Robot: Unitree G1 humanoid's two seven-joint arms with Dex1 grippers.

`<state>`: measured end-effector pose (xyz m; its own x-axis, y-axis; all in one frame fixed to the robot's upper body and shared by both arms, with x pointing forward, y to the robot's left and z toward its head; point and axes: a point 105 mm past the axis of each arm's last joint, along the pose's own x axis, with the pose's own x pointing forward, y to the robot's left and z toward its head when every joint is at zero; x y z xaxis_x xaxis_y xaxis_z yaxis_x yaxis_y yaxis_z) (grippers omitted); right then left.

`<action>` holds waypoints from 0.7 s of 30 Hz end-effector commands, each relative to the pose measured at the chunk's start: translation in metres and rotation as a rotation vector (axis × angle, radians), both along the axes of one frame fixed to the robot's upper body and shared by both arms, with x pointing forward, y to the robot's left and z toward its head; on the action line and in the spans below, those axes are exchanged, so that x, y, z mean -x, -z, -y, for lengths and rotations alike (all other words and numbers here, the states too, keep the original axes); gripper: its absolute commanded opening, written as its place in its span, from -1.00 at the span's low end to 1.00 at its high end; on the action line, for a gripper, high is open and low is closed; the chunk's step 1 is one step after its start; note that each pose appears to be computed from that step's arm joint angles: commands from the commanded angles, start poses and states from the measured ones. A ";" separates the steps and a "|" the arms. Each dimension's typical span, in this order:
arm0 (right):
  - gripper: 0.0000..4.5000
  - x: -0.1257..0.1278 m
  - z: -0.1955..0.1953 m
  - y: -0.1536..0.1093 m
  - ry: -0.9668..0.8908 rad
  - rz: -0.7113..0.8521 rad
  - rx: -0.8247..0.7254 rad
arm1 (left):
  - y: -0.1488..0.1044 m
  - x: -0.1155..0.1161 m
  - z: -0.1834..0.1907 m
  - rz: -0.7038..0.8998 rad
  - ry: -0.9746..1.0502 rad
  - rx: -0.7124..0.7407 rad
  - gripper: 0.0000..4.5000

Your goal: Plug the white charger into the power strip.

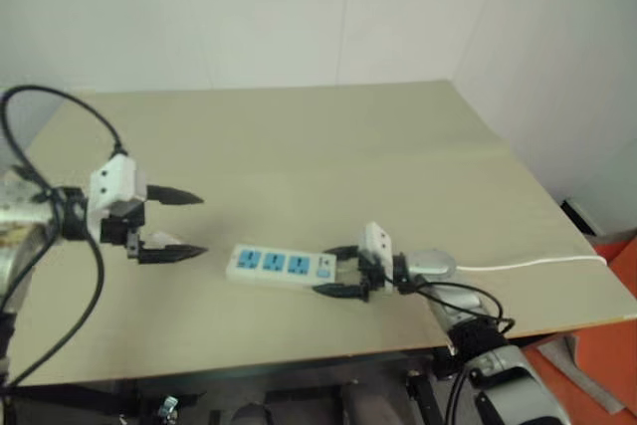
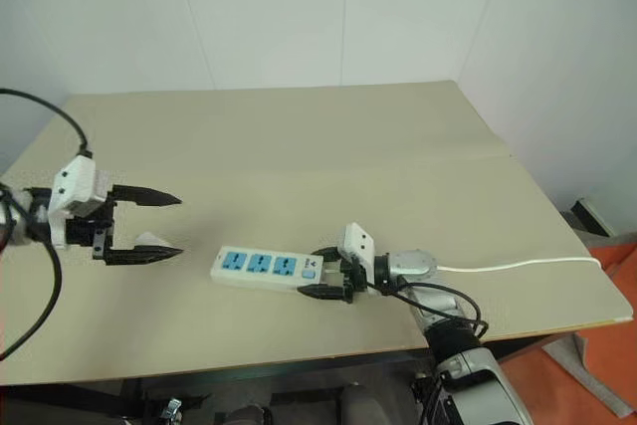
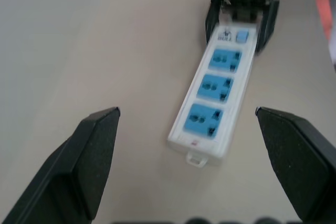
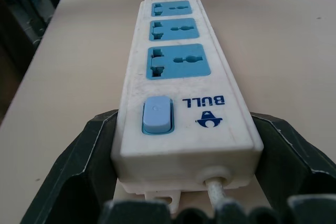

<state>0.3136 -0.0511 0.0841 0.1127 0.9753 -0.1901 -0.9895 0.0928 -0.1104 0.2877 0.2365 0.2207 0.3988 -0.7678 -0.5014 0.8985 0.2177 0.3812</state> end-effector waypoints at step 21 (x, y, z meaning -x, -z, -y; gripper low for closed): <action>0.53 0.003 -0.014 0.011 -0.008 -0.005 0.022 | 0.033 -0.057 -0.037 -0.115 0.355 -1.017 1.00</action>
<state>0.3140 -0.0405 0.0823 0.1078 0.9767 -0.1856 -0.9874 0.0835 -0.1343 0.3428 0.2711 0.1762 0.1158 -0.0472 -0.9921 0.8983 -0.4213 0.1249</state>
